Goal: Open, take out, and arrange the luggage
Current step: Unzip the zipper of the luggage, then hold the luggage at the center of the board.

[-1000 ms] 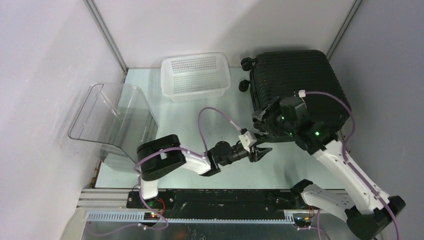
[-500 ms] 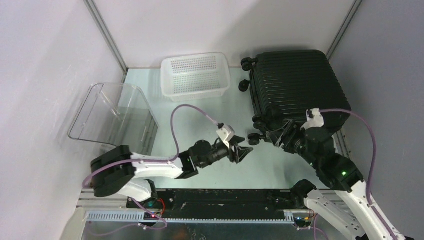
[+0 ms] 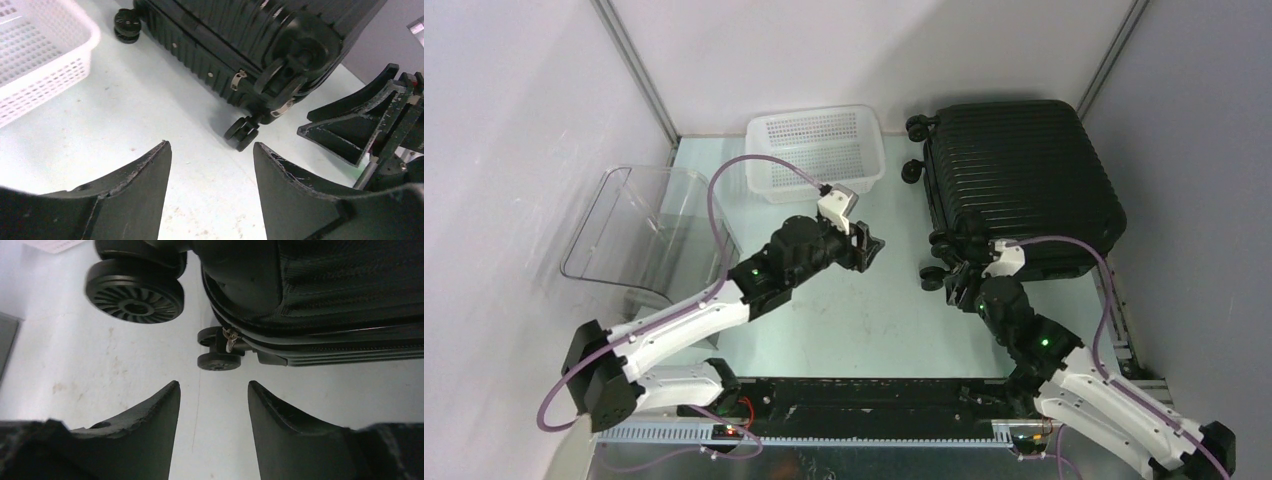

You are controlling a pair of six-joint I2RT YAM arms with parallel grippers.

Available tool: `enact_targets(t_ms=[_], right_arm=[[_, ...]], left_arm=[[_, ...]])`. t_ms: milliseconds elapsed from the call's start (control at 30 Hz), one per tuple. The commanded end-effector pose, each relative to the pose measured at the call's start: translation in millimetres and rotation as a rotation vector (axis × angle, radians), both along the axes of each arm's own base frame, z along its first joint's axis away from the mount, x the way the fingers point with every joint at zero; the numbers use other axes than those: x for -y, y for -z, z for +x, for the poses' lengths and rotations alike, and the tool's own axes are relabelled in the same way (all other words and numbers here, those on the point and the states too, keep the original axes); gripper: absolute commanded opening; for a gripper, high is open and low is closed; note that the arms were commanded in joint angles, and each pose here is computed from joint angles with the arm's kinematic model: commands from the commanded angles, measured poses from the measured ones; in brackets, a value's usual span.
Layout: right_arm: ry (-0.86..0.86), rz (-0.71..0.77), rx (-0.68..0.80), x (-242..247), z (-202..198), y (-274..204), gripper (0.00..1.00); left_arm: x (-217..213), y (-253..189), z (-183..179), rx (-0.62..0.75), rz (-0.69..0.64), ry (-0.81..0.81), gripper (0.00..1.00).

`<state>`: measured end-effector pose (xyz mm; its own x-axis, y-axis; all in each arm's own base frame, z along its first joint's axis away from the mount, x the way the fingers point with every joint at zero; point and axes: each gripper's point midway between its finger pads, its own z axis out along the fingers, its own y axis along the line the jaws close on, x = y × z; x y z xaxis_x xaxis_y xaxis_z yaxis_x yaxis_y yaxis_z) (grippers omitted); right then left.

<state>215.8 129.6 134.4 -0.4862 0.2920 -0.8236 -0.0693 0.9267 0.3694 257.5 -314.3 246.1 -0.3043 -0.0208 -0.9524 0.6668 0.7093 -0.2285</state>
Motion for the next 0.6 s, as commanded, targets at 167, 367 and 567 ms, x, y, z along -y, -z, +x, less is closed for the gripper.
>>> enact_targets(t_ms=[167,367,567], right_arm=[[0.229,-0.010,0.185,10.1,39.7,-13.1,0.54],[0.362,-0.004,0.173,24.2,43.2,-2.4,0.51],[0.426,-0.004,0.139,26.4,45.8,10.0,0.46]], left_arm=[[-35.9,-16.7,-8.4,0.014,0.092,0.007,0.68],[-42.8,-19.6,-13.8,0.022,0.081,0.005,0.68],[-49.4,-15.1,-15.2,0.016,0.089,-0.015,0.68]])
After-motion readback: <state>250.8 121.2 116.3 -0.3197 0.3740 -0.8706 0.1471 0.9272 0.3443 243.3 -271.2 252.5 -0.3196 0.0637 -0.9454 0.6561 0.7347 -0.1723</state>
